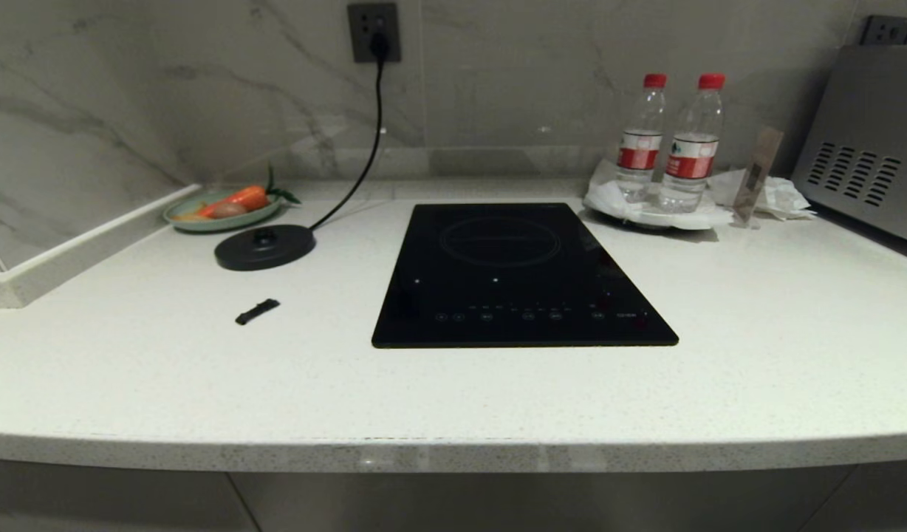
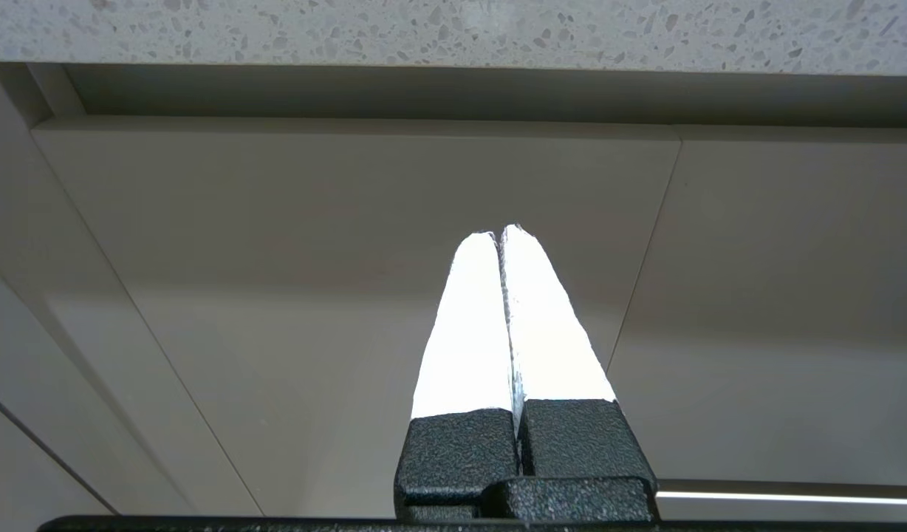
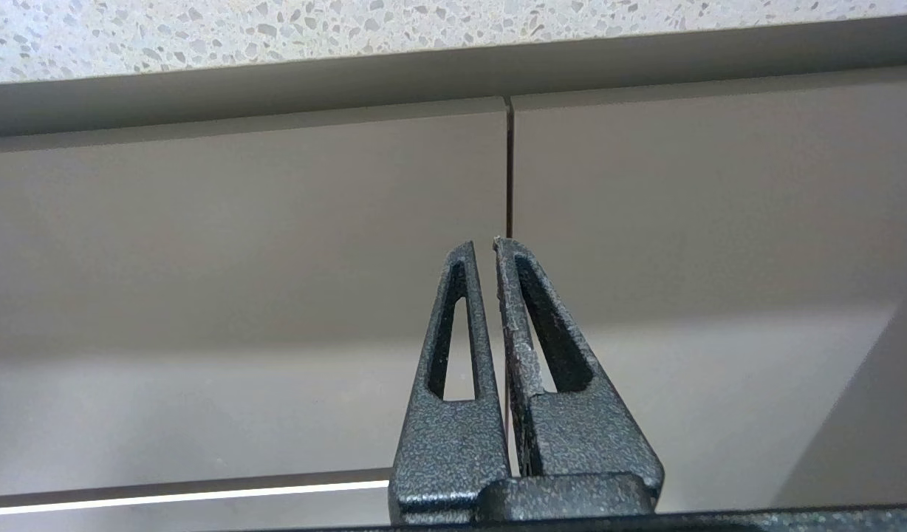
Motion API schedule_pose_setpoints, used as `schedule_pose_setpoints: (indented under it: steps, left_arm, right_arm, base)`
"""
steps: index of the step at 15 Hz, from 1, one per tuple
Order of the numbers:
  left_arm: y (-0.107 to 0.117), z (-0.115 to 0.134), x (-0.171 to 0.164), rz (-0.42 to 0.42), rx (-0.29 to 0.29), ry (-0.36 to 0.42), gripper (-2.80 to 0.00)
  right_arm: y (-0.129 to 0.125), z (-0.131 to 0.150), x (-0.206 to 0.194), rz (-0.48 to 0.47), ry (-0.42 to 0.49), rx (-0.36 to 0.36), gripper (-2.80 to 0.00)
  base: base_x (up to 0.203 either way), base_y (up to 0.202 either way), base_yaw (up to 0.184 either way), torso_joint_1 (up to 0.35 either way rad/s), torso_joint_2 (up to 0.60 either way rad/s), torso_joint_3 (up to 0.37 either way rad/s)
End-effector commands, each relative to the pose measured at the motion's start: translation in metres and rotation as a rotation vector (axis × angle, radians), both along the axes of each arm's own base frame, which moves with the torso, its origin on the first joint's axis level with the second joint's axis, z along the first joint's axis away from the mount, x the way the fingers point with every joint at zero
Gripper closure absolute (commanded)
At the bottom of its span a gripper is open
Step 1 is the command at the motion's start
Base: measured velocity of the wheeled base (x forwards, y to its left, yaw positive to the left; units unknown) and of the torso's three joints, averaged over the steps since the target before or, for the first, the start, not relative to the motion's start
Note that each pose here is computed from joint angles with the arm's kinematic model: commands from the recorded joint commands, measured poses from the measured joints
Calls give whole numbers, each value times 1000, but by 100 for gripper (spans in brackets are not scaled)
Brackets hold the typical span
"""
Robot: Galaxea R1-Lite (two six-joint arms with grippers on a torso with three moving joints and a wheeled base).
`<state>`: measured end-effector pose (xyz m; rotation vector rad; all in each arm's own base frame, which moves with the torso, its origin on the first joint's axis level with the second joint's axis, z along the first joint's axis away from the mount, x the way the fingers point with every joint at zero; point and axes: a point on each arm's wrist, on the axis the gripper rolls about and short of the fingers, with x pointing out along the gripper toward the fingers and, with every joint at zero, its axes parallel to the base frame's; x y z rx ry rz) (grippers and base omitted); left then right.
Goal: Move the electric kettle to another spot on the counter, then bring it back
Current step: Grab the kettle
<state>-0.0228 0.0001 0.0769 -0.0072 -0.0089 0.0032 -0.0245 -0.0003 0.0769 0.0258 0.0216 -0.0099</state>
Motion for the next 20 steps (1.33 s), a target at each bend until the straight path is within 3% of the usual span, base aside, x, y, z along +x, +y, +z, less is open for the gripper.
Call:
schedule_pose_setpoints:
  steps: [1, 17, 20]
  left_arm:
    - [0, 0, 0, 1, 0, 0, 0]
    - [0, 0, 0, 1, 0, 0, 0]
    - [0, 0, 0, 0, 0, 0, 0]
  right_arm:
    - [0, 0, 0, 0, -2, 0, 0]
    - [0, 1, 1, 0, -31, -4, 0]
    - [0, 1, 1, 0, -31, -4, 0]
  base:
    - [0, 0, 0, 0, 0, 0]
    - [0, 0, 0, 0, 0, 0]
    - [0, 0, 0, 15, -271, -265]
